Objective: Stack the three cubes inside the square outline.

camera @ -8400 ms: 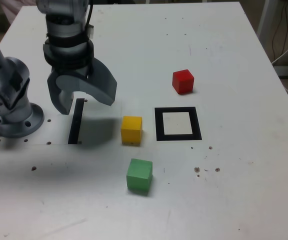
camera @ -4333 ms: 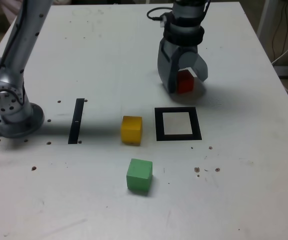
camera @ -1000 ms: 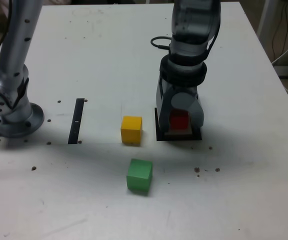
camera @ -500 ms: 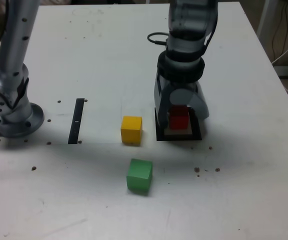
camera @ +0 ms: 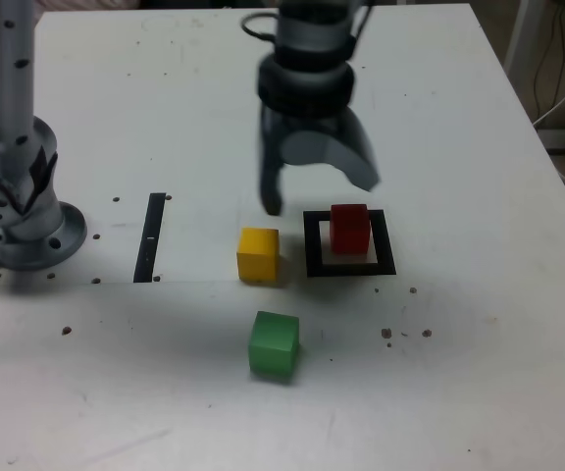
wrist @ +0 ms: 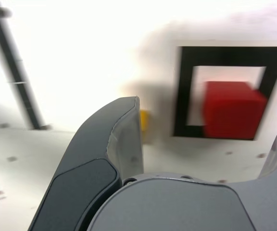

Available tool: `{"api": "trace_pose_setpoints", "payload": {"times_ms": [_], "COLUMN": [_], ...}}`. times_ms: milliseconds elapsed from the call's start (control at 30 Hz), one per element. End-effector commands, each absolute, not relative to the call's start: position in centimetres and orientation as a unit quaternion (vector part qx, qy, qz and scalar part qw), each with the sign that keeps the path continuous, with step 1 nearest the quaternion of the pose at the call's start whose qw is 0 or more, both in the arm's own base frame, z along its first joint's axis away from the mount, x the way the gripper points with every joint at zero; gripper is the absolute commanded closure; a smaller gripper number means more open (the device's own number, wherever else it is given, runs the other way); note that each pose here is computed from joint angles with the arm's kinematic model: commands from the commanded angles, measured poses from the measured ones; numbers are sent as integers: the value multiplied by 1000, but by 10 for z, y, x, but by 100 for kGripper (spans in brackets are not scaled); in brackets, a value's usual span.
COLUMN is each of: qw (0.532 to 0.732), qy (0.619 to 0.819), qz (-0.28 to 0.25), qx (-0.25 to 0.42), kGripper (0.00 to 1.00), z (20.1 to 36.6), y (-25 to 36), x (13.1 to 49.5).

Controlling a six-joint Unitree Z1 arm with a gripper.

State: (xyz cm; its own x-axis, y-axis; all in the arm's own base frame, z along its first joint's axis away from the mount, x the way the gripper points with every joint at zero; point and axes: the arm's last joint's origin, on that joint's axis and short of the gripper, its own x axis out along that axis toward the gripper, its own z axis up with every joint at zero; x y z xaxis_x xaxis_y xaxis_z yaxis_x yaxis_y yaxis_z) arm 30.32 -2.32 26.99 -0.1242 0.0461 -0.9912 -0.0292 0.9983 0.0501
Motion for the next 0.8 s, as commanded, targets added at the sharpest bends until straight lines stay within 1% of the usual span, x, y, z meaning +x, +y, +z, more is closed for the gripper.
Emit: {"api": "trace_pose_setpoints", "payload": {"times_ms": [0,133,267,400,600,767], "qw": [659,652,645,638,637,631], "qy": [752,758,763,767,767,772], "qz": [20,-2,-26,-42,-55,-59], "qx": [14,28,41,51,57,59], "kGripper": [1,1,1,1,1,1], "z": [279,286,286,282,275,268], "y": [-25,-29,-36,-43,-48,-50], "x": [293,281,269,258,247,245]}}
